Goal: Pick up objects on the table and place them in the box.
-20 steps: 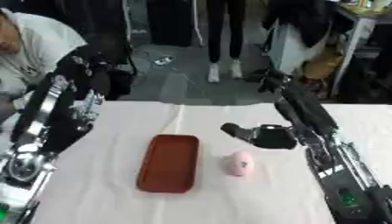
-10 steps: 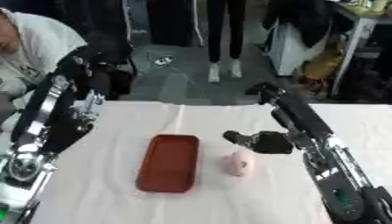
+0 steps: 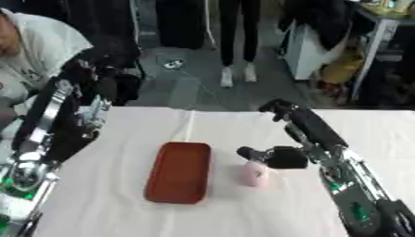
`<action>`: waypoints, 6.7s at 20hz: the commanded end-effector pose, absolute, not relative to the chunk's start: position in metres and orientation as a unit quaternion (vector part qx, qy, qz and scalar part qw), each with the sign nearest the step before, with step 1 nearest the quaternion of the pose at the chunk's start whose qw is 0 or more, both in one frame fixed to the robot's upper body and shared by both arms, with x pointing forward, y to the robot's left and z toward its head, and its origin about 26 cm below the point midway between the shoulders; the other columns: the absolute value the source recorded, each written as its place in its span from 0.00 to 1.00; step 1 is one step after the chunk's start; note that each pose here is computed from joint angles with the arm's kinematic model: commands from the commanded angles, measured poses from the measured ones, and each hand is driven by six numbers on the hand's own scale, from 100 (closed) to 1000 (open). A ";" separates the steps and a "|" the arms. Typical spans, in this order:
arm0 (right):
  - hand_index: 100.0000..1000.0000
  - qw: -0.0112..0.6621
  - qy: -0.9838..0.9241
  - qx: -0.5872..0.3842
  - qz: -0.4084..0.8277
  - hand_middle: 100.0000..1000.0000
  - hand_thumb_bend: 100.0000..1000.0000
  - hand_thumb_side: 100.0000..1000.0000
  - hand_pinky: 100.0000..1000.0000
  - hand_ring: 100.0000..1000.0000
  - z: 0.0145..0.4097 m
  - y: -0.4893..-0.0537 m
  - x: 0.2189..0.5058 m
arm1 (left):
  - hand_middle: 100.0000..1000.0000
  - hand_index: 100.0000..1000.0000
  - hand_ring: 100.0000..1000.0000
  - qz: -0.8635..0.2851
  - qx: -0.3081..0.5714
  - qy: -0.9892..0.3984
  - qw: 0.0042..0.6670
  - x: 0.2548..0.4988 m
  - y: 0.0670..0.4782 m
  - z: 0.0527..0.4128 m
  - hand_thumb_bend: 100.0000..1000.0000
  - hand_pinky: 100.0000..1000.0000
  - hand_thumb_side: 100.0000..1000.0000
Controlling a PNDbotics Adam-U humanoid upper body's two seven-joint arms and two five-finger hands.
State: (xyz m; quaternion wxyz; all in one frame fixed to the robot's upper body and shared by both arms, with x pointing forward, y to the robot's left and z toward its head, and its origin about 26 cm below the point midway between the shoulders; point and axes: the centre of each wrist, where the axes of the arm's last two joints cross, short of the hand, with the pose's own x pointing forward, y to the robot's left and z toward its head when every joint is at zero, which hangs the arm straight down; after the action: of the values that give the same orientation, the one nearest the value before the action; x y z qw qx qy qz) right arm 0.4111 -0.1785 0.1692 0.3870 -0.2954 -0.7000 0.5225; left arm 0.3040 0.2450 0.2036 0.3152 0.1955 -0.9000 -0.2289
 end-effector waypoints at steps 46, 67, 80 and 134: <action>0.85 0.454 -0.609 -0.336 0.557 0.83 0.65 0.67 0.75 0.72 0.106 -0.184 0.440 | 0.87 0.93 0.81 -0.235 0.196 -0.903 0.300 0.301 0.246 0.211 0.00 0.79 0.72; 0.85 0.467 -0.596 -0.342 0.557 0.81 0.62 0.64 0.74 0.71 0.081 -0.177 0.447 | 0.87 0.93 0.81 -0.235 0.195 -0.904 0.300 0.301 0.245 0.211 0.00 0.79 0.72; 0.85 0.455 -0.596 -0.349 0.563 0.81 0.60 0.62 0.73 0.69 0.079 -0.170 0.452 | 0.87 0.93 0.81 -0.235 0.192 -0.905 0.298 0.302 0.243 0.212 0.00 0.79 0.72; 0.74 0.479 -0.569 -0.384 0.548 0.56 0.52 0.48 0.00 0.32 0.053 -0.180 0.462 | 0.87 0.92 0.81 -0.234 0.180 -0.911 0.287 0.303 0.238 0.217 0.00 0.79 0.71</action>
State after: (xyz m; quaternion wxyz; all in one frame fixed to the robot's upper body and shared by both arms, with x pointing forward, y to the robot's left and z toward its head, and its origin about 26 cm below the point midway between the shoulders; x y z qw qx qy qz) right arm 0.4600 -0.1776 0.0491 0.4805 -0.3791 -0.5665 0.5518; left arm 0.3049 0.2397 0.2082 0.3043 0.1819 -0.9053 -0.2341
